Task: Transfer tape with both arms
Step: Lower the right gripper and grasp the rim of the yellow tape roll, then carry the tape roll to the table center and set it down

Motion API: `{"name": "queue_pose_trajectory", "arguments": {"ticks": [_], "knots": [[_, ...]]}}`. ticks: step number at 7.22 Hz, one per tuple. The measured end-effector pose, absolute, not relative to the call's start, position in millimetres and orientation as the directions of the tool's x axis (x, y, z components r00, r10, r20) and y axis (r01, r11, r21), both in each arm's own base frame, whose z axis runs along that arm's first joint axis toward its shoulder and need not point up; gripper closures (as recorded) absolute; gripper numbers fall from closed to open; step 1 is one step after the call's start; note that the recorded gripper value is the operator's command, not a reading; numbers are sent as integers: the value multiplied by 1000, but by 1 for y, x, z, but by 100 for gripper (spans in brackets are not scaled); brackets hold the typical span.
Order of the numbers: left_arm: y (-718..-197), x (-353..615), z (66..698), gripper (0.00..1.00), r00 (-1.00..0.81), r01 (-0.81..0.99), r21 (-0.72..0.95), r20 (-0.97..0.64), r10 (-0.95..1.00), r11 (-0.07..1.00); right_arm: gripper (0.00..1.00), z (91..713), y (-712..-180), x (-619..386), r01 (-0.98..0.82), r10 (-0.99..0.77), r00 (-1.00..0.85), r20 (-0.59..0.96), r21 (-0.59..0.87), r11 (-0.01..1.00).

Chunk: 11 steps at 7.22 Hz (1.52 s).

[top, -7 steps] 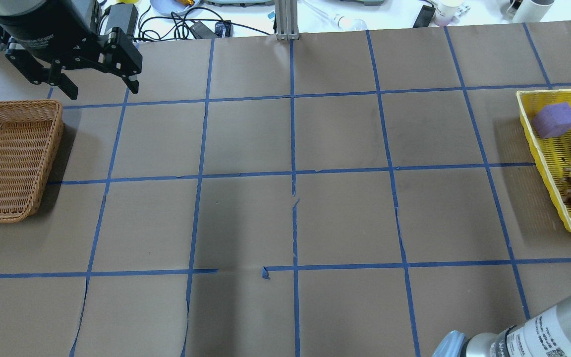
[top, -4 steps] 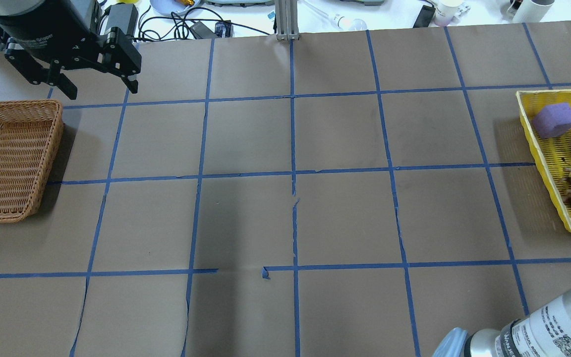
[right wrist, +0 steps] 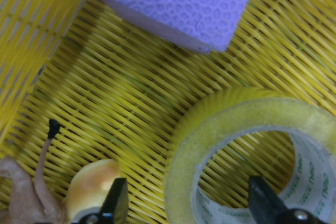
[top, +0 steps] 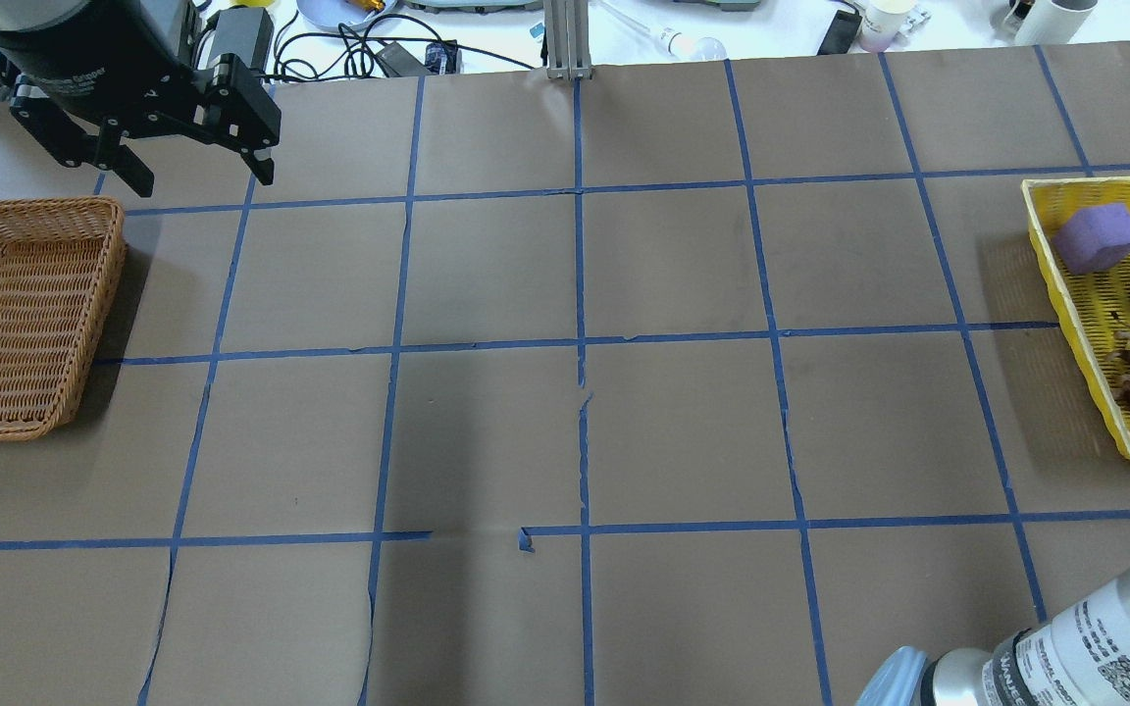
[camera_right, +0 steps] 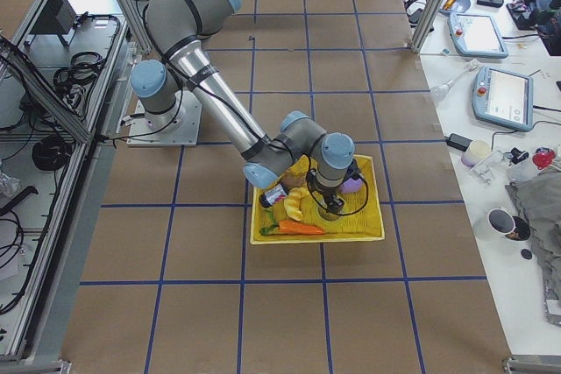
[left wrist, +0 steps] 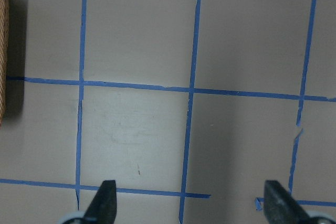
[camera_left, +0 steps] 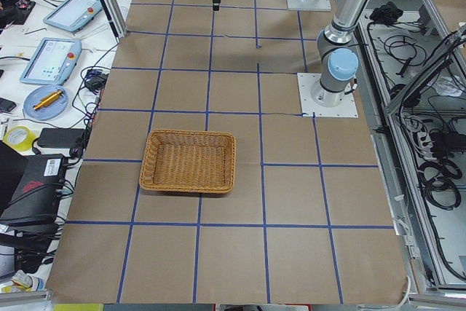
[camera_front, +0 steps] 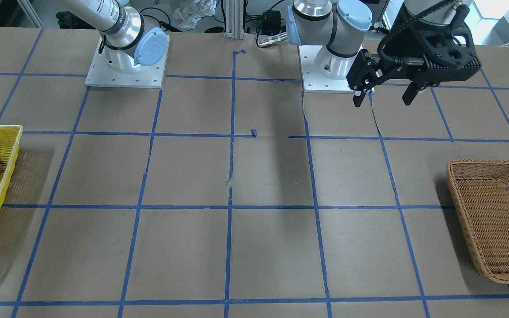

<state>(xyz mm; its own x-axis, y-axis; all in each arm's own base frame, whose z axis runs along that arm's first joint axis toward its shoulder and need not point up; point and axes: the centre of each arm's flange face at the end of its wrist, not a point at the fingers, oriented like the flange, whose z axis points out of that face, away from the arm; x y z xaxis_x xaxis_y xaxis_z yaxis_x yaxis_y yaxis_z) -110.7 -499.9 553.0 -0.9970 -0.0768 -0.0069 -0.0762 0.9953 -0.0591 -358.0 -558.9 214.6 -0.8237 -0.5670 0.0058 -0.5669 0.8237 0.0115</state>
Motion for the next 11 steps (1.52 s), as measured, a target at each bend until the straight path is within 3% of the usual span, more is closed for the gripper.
{"name": "queue_pose_trajectory", "arguments": {"ticks": [3,7,9,11], "knots": [[-500,-110,553,0,-997,-77,-59,-7,-77,995,100,231,-559,-358,-551,-550,-834,29,6,835],[-500,-110,553,0,-997,-78,-59,-7,-78,995,100,339,-552,-296,-486,-486,-870,86,26,874],[-500,-110,553,0,-997,-77,-59,-7,-78,995,100,378,-576,-179,-399,-398,-913,91,13,917],[-500,-110,553,0,-997,-76,-59,-8,-77,995,100,378,-601,-15,-248,-246,-966,82,-17,969]]}}
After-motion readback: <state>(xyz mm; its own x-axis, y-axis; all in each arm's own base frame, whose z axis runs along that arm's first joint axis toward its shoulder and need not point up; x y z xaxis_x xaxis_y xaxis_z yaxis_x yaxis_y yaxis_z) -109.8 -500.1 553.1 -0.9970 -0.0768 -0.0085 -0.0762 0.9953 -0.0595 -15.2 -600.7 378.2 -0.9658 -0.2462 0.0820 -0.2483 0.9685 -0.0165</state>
